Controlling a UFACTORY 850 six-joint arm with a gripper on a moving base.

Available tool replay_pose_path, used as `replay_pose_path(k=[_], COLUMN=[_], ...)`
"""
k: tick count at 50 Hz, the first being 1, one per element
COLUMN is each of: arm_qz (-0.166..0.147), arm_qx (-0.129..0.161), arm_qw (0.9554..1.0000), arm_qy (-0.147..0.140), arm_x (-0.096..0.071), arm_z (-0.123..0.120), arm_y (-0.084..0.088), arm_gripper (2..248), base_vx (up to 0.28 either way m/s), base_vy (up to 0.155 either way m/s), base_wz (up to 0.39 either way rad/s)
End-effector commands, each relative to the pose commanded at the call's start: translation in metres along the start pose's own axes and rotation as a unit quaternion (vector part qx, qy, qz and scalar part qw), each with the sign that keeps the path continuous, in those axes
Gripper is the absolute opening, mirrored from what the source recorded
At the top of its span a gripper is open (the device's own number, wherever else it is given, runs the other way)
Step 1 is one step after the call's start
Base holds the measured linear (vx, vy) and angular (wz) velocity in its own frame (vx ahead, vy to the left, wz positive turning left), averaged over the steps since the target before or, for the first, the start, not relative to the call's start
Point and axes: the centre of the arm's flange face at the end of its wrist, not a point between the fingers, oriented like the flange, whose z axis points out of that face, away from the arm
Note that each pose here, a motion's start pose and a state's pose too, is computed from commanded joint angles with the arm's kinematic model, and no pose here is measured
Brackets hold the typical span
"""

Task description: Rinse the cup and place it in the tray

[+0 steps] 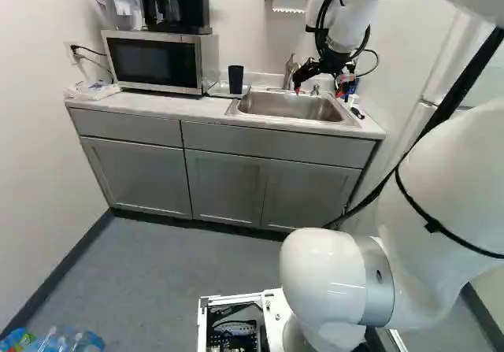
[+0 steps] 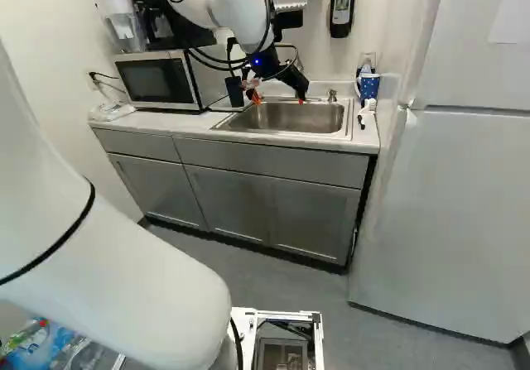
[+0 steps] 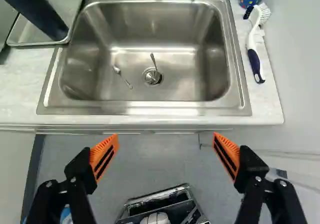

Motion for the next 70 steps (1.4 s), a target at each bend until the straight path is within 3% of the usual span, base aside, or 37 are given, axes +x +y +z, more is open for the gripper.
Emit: replay_pose_path(k=[46,70], arm_qz=[0.0,0.0], arm_qx=[0.0,0.0], arm_qw=[1.0,1.0], arm_qy=[0.0,0.0], arm_x=[0.0,0.0], arm_z=[0.0,0.0], arm_y=[0.0,0.0], arm_gripper=[247,247], base_vx=[-0.159,-0.01], base_vy=[0.051,0.004], base_wz=[0.006,0.007])
